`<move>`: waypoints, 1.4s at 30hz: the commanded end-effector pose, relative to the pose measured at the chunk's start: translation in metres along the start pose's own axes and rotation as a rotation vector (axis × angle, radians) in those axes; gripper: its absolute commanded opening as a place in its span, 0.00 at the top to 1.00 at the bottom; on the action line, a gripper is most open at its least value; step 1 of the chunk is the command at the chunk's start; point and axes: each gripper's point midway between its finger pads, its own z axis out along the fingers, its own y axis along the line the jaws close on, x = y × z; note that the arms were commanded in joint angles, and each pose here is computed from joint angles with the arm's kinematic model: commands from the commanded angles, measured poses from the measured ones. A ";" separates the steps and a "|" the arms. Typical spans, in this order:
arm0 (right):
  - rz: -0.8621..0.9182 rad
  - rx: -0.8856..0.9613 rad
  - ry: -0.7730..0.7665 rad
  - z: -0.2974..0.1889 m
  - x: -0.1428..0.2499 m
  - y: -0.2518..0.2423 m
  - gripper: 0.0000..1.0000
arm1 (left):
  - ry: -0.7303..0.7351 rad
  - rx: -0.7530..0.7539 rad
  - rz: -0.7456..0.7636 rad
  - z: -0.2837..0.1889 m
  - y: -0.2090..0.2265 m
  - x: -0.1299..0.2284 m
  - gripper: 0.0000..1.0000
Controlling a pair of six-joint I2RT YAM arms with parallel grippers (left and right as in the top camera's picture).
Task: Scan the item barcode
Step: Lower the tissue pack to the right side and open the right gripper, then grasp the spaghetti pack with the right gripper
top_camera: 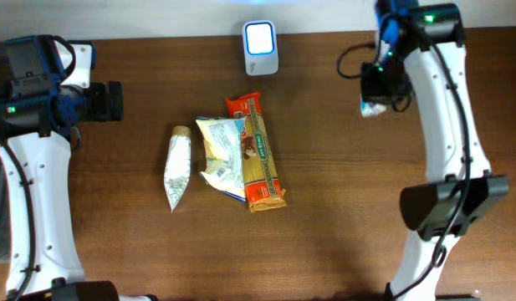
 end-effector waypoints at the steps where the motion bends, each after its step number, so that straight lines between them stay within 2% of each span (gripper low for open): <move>1: 0.115 -0.057 0.153 0.048 0.017 -0.021 0.96 | -0.004 0.007 0.012 0.000 0.000 -0.001 0.01; 4: 0.149 -0.037 0.257 0.111 0.040 -0.055 0.96 | -0.004 0.007 0.012 0.000 0.000 -0.001 0.01; 6: 0.175 -0.036 0.271 0.140 0.049 -0.080 0.96 | -0.004 0.007 0.012 0.000 0.000 -0.001 0.01; 9: 0.141 -0.040 0.248 0.159 0.050 -0.103 0.96 | -0.004 0.007 0.012 0.000 0.000 -0.001 0.01; 10: 0.148 -0.032 0.238 0.160 0.049 -0.110 0.91 | -0.004 0.007 0.012 0.000 0.000 -0.001 0.01; 12: 0.124 -0.036 0.234 0.160 0.048 -0.114 0.31 | -0.004 0.007 0.012 0.000 0.000 -0.001 0.01; 13: 0.125 -0.035 0.235 0.159 0.049 -0.114 0.15 | -0.004 0.007 0.012 0.000 0.000 -0.001 0.01; 15: 0.124 -0.037 0.238 0.149 0.046 -0.114 0.03 | -0.004 0.007 0.012 0.000 0.000 -0.001 0.01; 18: 0.128 -0.149 0.168 0.111 0.022 -0.095 0.01 | -0.004 0.007 0.012 0.000 0.000 -0.001 0.01; 21: 0.127 -0.528 0.056 0.076 -0.009 -0.031 0.01 | -0.004 0.007 0.012 0.000 0.000 -0.001 0.01; 23: 0.086 -0.600 0.058 0.074 -0.012 -0.003 0.01 | -0.004 0.007 0.012 0.000 0.000 -0.001 0.01; 25: -0.020 -0.608 0.079 0.083 -0.006 0.042 0.01 | -0.004 0.007 0.012 0.000 0.000 -0.001 0.01; 30: -0.275 -0.621 0.130 0.105 0.028 0.152 0.12 | -0.004 0.007 0.012 0.000 0.000 -0.001 0.01; 33: -0.322 -0.587 0.176 0.119 0.051 0.201 0.18 | -0.004 0.007 0.012 0.000 0.000 -0.001 0.01; 38: -0.327 -0.471 0.238 0.144 0.077 0.227 0.21 | -0.004 0.007 0.011 0.000 0.000 -0.001 0.01; 42: -0.332 -0.427 0.245 0.155 0.078 0.223 0.22 | -0.004 0.007 0.012 0.000 0.000 -0.001 0.01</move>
